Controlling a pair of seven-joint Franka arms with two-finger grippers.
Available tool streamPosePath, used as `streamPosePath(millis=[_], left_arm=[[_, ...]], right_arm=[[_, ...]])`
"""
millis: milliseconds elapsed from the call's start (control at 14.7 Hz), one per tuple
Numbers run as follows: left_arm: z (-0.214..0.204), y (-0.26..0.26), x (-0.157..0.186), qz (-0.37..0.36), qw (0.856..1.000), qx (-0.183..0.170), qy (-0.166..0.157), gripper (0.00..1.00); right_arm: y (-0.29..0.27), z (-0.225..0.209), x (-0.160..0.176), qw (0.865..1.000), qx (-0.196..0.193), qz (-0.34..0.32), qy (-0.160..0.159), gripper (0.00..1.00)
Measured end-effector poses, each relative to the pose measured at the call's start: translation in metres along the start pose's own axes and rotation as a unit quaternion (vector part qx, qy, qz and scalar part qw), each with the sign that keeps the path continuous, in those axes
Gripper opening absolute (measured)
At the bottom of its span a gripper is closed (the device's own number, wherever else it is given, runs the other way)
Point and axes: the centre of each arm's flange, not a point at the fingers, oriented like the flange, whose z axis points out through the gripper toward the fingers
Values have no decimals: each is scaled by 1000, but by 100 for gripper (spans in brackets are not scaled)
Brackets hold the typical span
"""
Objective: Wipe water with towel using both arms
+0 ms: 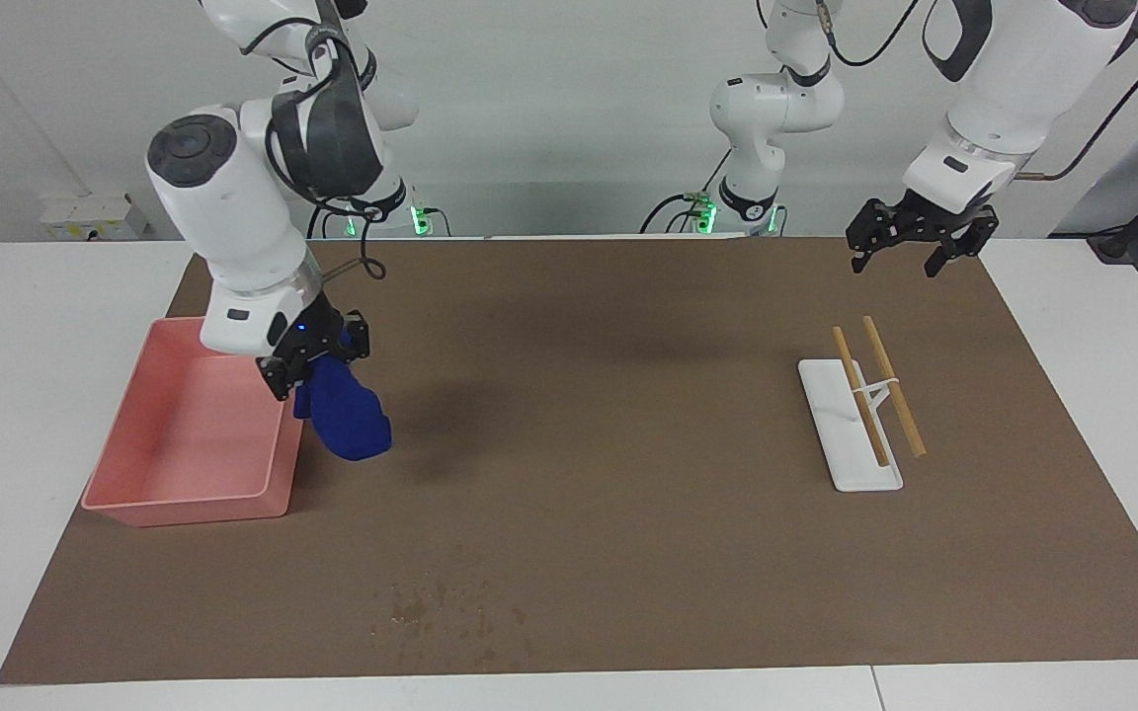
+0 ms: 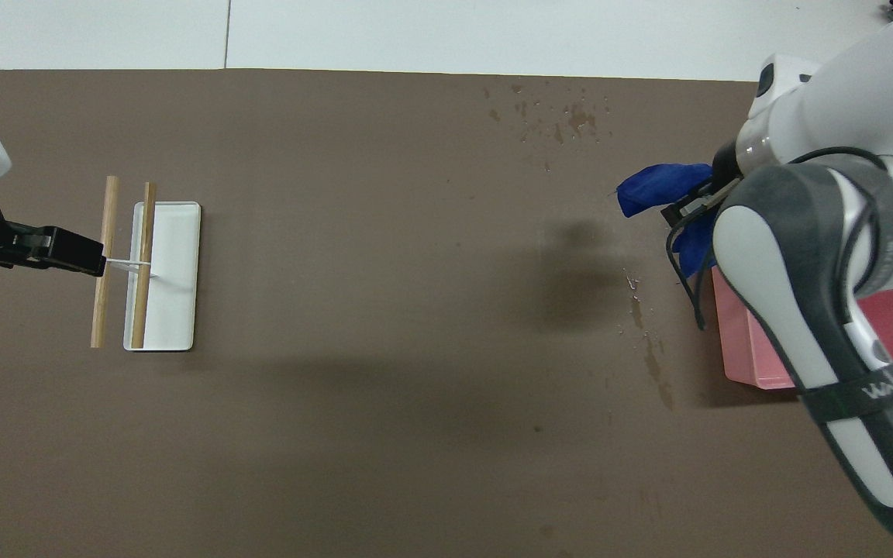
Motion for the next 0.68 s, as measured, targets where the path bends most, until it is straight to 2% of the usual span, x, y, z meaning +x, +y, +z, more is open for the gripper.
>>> streamPosePath(millis=[204,476,680], left_arm=[[0,0,0,0,1000,0,0,100],[0,0,0,0,1000,0,0,100],[0,0,0,0,1000,0,0,100]], right_arm=[[0,65,-2,1000,-7,1,17,0],[-8,130,-22,1000,-8,10,19,0],[-34,162,-35,999,4,44,-7,0]])
